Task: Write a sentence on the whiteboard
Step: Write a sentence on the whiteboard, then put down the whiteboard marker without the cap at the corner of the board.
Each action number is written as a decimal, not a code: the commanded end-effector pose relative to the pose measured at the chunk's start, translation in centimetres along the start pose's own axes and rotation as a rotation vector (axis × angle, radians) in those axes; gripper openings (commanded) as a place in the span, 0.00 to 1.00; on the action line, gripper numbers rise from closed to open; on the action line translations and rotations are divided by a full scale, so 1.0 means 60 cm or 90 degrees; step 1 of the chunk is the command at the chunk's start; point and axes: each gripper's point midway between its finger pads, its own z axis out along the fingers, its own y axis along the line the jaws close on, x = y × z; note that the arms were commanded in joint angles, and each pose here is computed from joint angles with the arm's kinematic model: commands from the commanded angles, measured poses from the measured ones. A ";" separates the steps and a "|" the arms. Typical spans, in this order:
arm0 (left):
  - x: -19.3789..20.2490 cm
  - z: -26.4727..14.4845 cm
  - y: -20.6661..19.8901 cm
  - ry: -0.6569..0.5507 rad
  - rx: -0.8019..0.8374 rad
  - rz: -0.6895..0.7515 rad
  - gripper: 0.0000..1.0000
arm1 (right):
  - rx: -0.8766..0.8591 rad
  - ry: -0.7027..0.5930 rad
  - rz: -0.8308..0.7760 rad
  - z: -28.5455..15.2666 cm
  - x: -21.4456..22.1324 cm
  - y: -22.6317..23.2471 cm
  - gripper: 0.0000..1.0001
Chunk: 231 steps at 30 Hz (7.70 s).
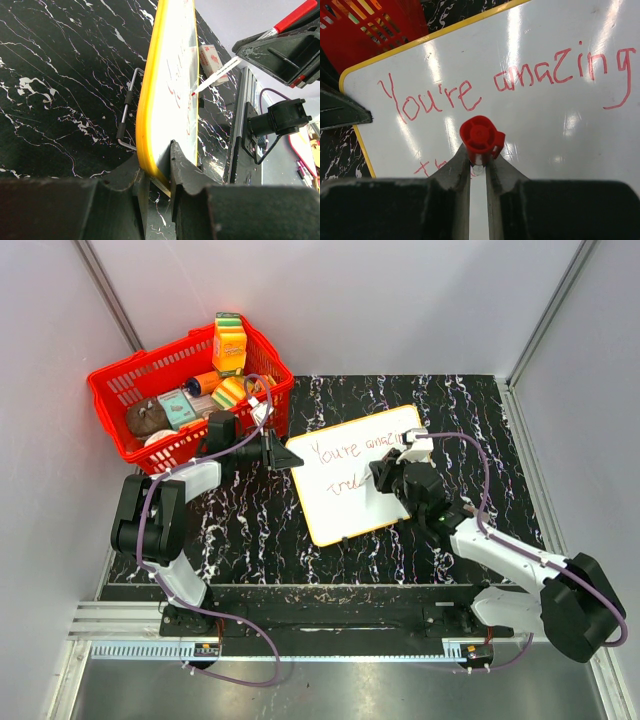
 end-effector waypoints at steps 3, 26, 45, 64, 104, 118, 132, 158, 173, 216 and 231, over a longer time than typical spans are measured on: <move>0.072 0.029 0.026 0.061 -0.024 0.069 0.00 | -0.013 -0.082 0.011 0.001 -0.091 0.028 0.00; 0.071 0.029 0.026 0.062 -0.022 0.069 0.00 | 0.022 -0.049 -0.005 0.023 -0.051 0.004 0.00; 0.071 0.028 0.025 0.061 -0.023 0.070 0.00 | 0.064 0.005 -0.015 0.008 0.005 -0.035 0.00; 0.070 0.029 0.025 0.061 -0.022 0.071 0.00 | 0.052 -0.083 0.008 0.011 -0.095 -0.012 0.00; 0.072 0.028 0.025 0.062 -0.023 0.070 0.00 | 0.039 0.017 0.023 0.021 -0.002 -0.035 0.00; 0.071 0.028 0.025 0.062 -0.023 0.071 0.00 | 0.021 0.050 0.038 0.010 0.029 -0.034 0.00; 0.070 0.028 0.026 0.061 -0.024 0.072 0.00 | 0.008 -0.054 0.039 -0.011 -0.083 -0.008 0.00; 0.071 0.029 0.027 0.062 -0.025 0.072 0.00 | 0.055 -0.093 0.000 0.017 -0.121 -0.026 0.00; 0.070 0.028 0.026 0.061 -0.027 0.073 0.00 | 0.059 -0.074 0.005 0.018 -0.094 -0.037 0.00; 0.067 0.025 0.023 0.051 -0.039 0.089 0.29 | 0.062 -0.144 0.053 -0.098 -0.139 -0.057 0.00; 0.031 -0.004 -0.010 -0.022 -0.090 0.145 0.99 | 0.024 -0.120 0.070 -0.133 -0.142 -0.040 0.00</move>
